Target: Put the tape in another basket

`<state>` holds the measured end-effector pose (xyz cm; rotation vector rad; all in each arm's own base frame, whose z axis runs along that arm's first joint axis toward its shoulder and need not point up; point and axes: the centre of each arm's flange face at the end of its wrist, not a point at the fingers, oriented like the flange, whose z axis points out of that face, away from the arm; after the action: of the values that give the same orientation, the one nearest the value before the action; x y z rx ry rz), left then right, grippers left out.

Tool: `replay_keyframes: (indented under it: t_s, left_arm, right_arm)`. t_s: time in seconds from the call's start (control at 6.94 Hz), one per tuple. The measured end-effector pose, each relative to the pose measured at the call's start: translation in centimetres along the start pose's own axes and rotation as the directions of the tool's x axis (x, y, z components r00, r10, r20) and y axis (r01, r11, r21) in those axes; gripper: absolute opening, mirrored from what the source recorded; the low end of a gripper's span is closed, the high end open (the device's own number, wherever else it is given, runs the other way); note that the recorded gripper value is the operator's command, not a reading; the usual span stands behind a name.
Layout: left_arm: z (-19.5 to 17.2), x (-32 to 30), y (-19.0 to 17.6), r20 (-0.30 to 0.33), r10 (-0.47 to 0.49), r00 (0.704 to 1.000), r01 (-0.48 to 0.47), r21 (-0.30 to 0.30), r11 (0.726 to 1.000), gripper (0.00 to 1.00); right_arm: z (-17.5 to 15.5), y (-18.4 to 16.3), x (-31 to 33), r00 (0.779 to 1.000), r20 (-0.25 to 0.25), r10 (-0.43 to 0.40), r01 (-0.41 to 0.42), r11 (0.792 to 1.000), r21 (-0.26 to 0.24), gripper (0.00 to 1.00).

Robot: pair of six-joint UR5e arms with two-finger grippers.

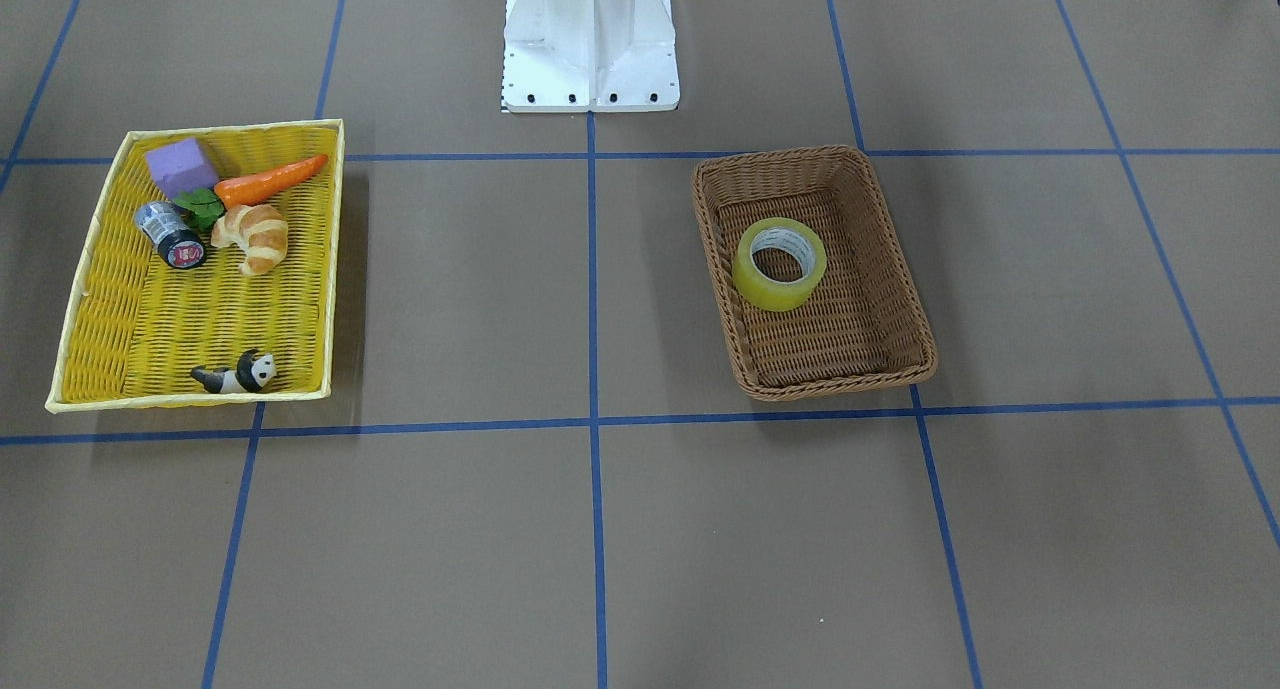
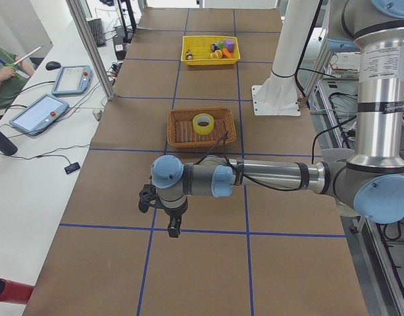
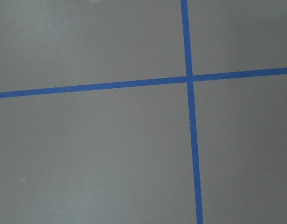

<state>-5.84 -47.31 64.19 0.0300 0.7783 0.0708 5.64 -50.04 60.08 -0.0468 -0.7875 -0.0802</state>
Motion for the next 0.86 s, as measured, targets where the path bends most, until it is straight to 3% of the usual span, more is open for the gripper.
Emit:
replay_keyframes:
  t_s: [0.86]
  left_arm:
    - [0.19, -0.06, -0.03, 0.001, -0.008, 1.000, 0.008, -0.003, 1.000, 0.99]
  right_arm:
    - [-0.02, -0.05, -0.04, 1.000, 0.000, 0.001, -0.001, 1.000, 0.000, 1.00]
